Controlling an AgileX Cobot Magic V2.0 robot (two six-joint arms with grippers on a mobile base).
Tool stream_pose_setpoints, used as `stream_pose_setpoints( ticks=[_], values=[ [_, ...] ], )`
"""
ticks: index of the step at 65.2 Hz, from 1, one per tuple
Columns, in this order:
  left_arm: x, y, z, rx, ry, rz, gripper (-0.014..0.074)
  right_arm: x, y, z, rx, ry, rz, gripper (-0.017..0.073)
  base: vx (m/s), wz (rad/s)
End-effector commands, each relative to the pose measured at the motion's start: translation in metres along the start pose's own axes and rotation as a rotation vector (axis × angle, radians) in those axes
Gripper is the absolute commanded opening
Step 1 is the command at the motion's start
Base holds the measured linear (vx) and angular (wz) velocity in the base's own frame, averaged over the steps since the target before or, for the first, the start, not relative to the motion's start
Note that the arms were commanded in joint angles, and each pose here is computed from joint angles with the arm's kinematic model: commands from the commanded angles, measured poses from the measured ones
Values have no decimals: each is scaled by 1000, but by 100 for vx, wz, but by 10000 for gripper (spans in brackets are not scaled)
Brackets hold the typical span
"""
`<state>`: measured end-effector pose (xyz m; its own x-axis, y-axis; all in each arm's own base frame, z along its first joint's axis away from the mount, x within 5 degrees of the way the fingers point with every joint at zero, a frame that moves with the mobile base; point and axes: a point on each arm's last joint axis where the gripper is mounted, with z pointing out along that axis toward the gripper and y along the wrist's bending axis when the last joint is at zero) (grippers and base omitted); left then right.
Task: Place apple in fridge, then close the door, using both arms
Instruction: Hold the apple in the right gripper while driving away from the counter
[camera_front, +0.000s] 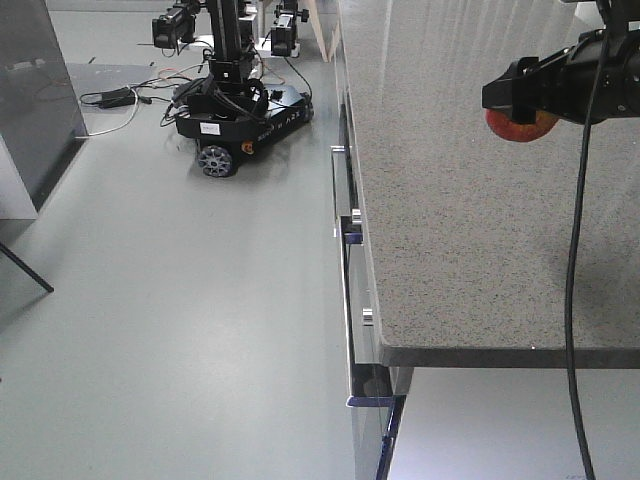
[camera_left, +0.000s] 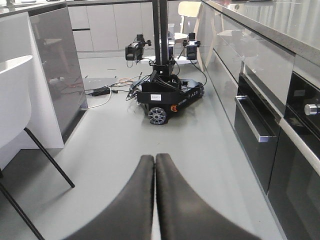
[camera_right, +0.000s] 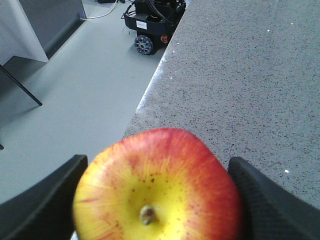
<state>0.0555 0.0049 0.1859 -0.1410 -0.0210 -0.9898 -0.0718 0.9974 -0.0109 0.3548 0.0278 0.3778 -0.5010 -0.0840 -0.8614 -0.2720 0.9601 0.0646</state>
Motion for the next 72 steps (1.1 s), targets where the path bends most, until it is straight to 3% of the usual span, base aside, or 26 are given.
stream_pose_setpoints(
  ticks=[1,72],
  values=[
    [3,-1,1,17,-54,-5,-6,-22,3,-23,24,-133,-8,165,0,0],
    [3,-1,1,17,-54,-5,-6,-22,3,-23,24,-133,-8,165,0,5]
  ],
)
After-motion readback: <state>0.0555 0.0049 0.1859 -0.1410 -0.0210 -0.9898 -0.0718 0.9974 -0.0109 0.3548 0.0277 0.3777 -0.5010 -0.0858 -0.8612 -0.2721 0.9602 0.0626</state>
